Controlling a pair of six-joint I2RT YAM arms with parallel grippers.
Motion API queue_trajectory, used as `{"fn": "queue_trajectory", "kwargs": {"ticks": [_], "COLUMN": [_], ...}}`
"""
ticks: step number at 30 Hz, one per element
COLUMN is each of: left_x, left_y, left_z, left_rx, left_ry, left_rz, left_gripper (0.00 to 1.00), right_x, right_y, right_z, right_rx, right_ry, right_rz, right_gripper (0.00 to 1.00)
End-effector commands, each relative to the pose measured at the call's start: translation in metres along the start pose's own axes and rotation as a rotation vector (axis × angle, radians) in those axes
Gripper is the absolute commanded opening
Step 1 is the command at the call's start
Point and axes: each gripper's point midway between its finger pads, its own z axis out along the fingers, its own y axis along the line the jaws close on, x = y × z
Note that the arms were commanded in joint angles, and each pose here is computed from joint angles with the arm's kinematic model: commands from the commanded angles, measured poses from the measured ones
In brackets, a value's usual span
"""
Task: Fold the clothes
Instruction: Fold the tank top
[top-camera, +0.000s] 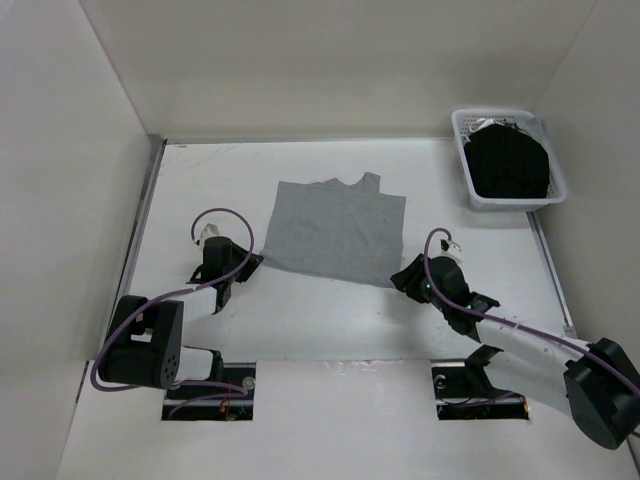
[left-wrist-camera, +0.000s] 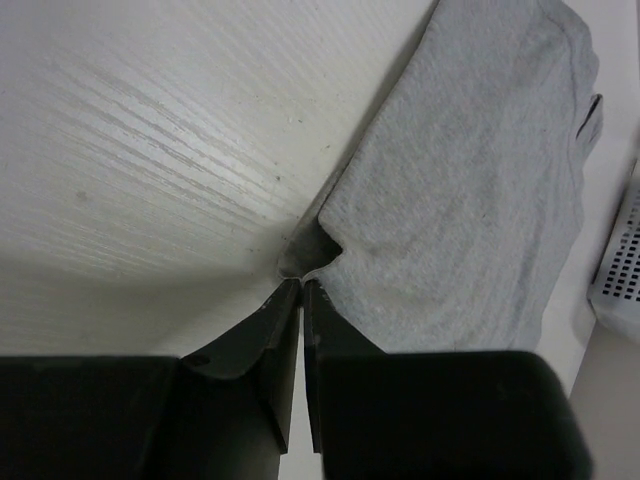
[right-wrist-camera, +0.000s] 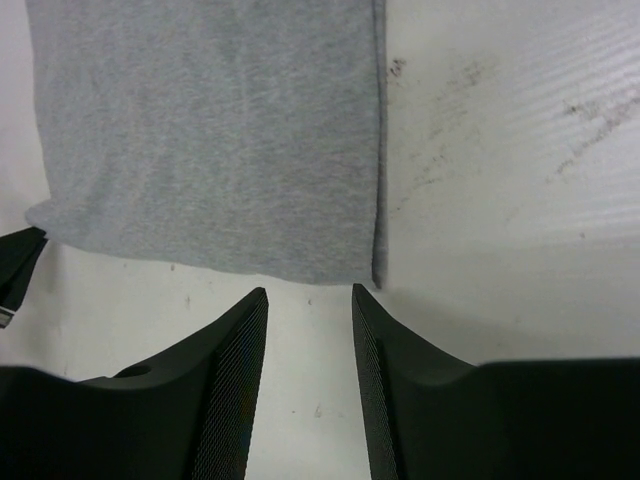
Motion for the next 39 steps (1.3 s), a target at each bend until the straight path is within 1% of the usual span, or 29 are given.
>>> {"fn": "queue_trajectory", "kwargs": {"ticks": [1,4,12,21,24,32,36,39], "left_x": [-0.017,-0.016,-0.010,-0.010,-0.010,-0.010,-0.010,-0.010], "left_y": [-0.014,-0.009,0.002,0.004,0.003,0.003,0.002,0.001], "left_z": [0.000,-0.002,-0.004,-0.006,-0.006,-0.006,-0.006,-0.006], "left_rx": [0.055,0.044,0.032,0.048,0.054,0.055,0.057,0.059], "left_ry": [-0.070,-0.077,-0.057,-0.042,-0.042,-0.041,-0.041,-0.041], "left_rz": [-0.005,-0.005,-0.008,-0.019,-0.019,-0.018,-0.018,-0.019], "left_gripper": [0.04,0.02,0.01,0.01,0.01,0.01,0.01,0.01], "right_x": [0.005,0.014,0.015,0.010,0.015,0.024,0.026,0.027], "right_y": [-0.010,-0.015,-0.017,-0.020,-0.019,-0.021,-0.021,-0.020], "right_z": [0.000,0.001,0.010,0.014,0.017,0.020,0.022,0.024], "right_rx": [0.062,0.093,0.136,0.165,0.165,0.176,0.181,0.175], "right_ry": [-0.007,0.020,0.019,-0.024,-0.001,0.034,0.042,0.044], "right_rz": [0.046,0.049,0.092,0.140,0.149,0.146,0.142,0.143], "right_gripper": [0.45,0.44,0.42,0.35,0.33,0.33,0.27,0.20]}}
